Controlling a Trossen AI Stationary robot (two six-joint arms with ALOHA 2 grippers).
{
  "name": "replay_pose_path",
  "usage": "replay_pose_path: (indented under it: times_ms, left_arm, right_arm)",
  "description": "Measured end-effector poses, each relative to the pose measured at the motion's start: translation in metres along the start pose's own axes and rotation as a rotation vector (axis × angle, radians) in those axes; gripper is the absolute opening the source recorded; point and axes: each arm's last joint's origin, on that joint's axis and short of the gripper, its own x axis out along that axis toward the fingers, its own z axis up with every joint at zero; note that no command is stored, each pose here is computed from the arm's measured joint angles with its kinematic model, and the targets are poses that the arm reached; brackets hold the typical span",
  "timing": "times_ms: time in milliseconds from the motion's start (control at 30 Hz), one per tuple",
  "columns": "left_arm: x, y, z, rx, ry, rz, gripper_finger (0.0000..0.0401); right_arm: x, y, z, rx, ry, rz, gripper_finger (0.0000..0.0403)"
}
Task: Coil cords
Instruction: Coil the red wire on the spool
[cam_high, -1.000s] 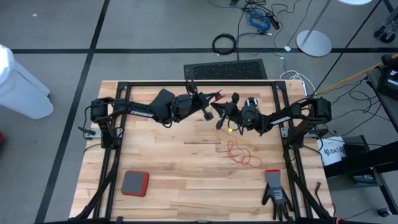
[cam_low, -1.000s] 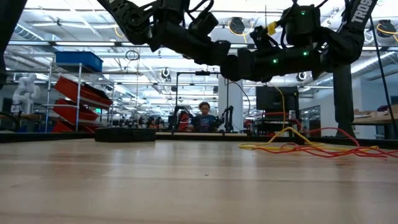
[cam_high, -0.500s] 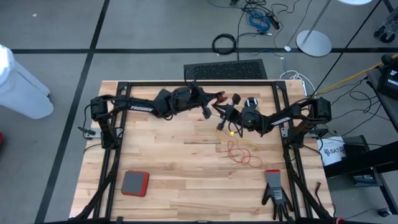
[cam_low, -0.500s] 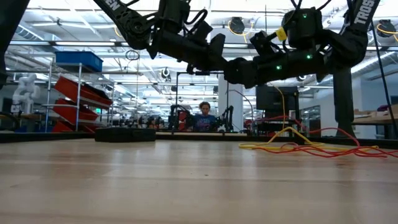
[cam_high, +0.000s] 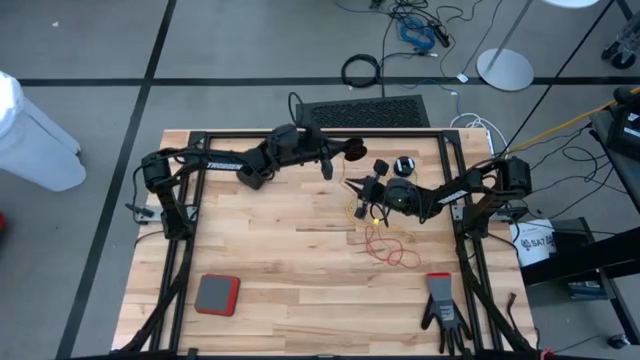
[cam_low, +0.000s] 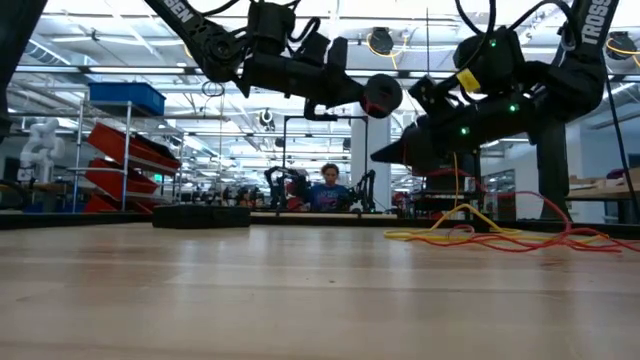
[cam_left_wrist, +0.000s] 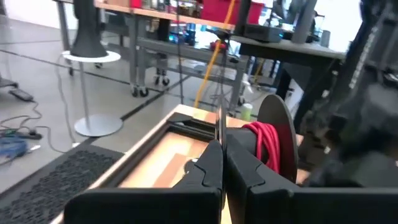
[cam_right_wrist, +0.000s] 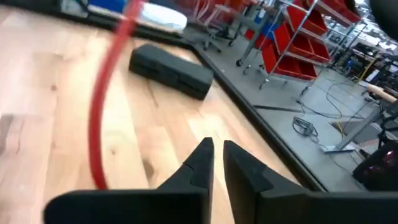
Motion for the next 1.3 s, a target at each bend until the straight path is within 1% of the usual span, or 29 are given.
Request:
replay_pose_path:
  times_ms: [100,167,300,367,567,700,833,933,1033,1200,1300]
  left_arm:
    - [0.001,-0.001,-0.001,-0.003,0.007,-0.031,0.0000]
    - [0.002,-0.002,0.002,-0.003,0.001,-0.053,0.0000]
    - [0.002,-0.003,0.003,-0.004,0.012,-0.086,0.0000]
    - [0.002,-0.004,0.002,-0.004,0.017,-0.110,0.0000]
    - [0.001,-0.005,-0.002,0.016,0.071,-0.203,0.0000]
    - [-0.001,-0.001,-0.005,0.022,0.125,-0.260,0.0000]
    - [-0.008,0.002,-0.001,0.044,0.163,-0.322,0.0000]
    - [-0.012,0.002,0.002,0.066,0.184,-0.346,0.0000]
    - [-0.016,0.003,0.008,0.092,0.175,-0.345,0.0000]
    - [-0.017,0.002,0.008,0.096,0.183,-0.368,0.0000]
    - [-0.017,0.001,0.008,0.093,0.191,-0.371,0.0000]
  right_arm:
    - [0.000,0.000,-0.003,0.022,0.029,0.000,0.0040]
    - [0.000,0.000,-0.004,0.033,0.039,0.001,0.0045]
    - [0.000,0.001,-0.004,0.045,0.045,0.002,0.0047]
    - [0.000,0.001,-0.003,0.047,0.036,0.020,0.0047]
    - [-0.001,0.005,-0.002,0.089,0.006,0.148,0.0048]
    - [-0.004,0.007,0.001,0.128,0.010,0.257,0.0048]
    - [-0.012,0.008,0.009,0.156,0.014,0.369,0.0048]
    - [-0.020,0.009,0.016,0.159,0.021,0.423,0.0048]
    - [-0.027,0.008,0.024,0.157,0.016,0.427,0.0048]
    - [-0.038,-0.001,0.029,0.141,0.070,0.354,0.0048]
    - [-0.045,-0.007,0.034,0.140,0.074,0.343,0.0048]
